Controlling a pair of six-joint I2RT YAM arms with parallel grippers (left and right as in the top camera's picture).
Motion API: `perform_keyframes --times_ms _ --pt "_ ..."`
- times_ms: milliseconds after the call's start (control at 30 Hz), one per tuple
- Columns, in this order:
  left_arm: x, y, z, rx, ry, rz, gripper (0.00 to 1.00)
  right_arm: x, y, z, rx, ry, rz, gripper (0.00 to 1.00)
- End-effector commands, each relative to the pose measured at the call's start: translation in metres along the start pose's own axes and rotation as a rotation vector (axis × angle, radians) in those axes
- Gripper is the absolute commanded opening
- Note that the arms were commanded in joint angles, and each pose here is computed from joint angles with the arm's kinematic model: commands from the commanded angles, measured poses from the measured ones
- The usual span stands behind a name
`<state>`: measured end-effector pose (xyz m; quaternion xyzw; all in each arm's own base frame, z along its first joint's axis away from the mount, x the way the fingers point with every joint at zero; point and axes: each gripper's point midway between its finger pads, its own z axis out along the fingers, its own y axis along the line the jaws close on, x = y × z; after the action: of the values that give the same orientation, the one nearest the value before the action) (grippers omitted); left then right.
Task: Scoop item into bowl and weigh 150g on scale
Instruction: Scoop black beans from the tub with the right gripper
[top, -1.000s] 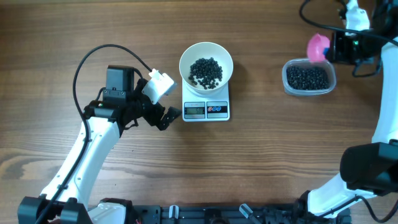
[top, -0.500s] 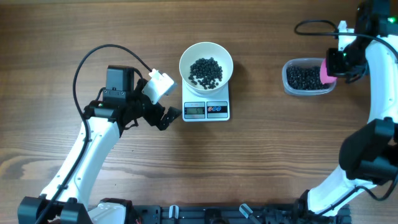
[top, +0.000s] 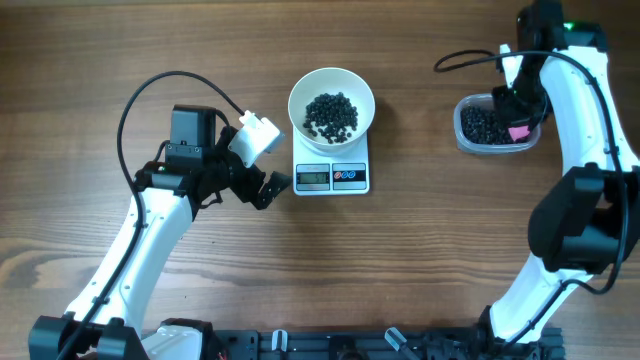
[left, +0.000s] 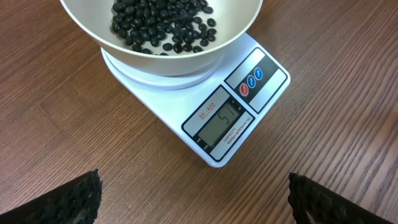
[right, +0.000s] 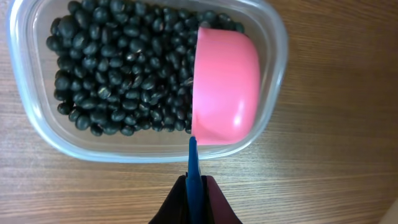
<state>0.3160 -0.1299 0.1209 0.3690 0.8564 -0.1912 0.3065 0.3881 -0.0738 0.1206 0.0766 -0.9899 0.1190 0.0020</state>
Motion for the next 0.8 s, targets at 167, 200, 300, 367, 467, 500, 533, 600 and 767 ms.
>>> perform_keyframes --times_ms 167,200,300,367,467,500,533,600,767 --pt "0.001 -0.001 0.0 0.009 -0.004 0.001 1.0 0.01 0.061 0.026 -0.27 0.08 -0.107 0.04" --pt "0.001 -0.001 0.0 0.009 -0.004 0.001 1.0 0.008 0.067 0.024 -0.311 0.07 -0.102 0.04" --pt "0.001 -0.001 0.0 0.009 -0.004 0.001 1.0 0.009 0.079 0.019 -0.402 0.061 -0.087 0.04" --pt "0.001 -0.001 0.0 0.009 -0.004 0.001 1.0 0.009 0.084 0.016 -0.465 0.053 -0.067 0.04" --pt "0.001 -0.001 0.0 0.009 -0.004 0.0 1.0 0.009 0.08 0.014 -0.526 0.039 -0.024 0.04" --pt "0.001 -0.001 0.0 0.009 -0.004 0.001 1.0 0.009 0.077 0.014 -0.539 0.036 -0.008 0.04" --pt "0.001 -0.001 0.0 0.009 -0.004 0.001 1.0 0.009 0.073 0.015 -0.554 0.031 0.01 0.04" --pt "0.001 -0.001 0.0 0.009 -0.004 0.001 1.0 0.011 0.061 0.016 -0.577 0.021 0.056 0.04" --pt "0.001 -0.001 0.0 0.009 -0.004 0.001 1.0 0.011 0.033 0.015 -0.703 -0.055 0.169 0.04"
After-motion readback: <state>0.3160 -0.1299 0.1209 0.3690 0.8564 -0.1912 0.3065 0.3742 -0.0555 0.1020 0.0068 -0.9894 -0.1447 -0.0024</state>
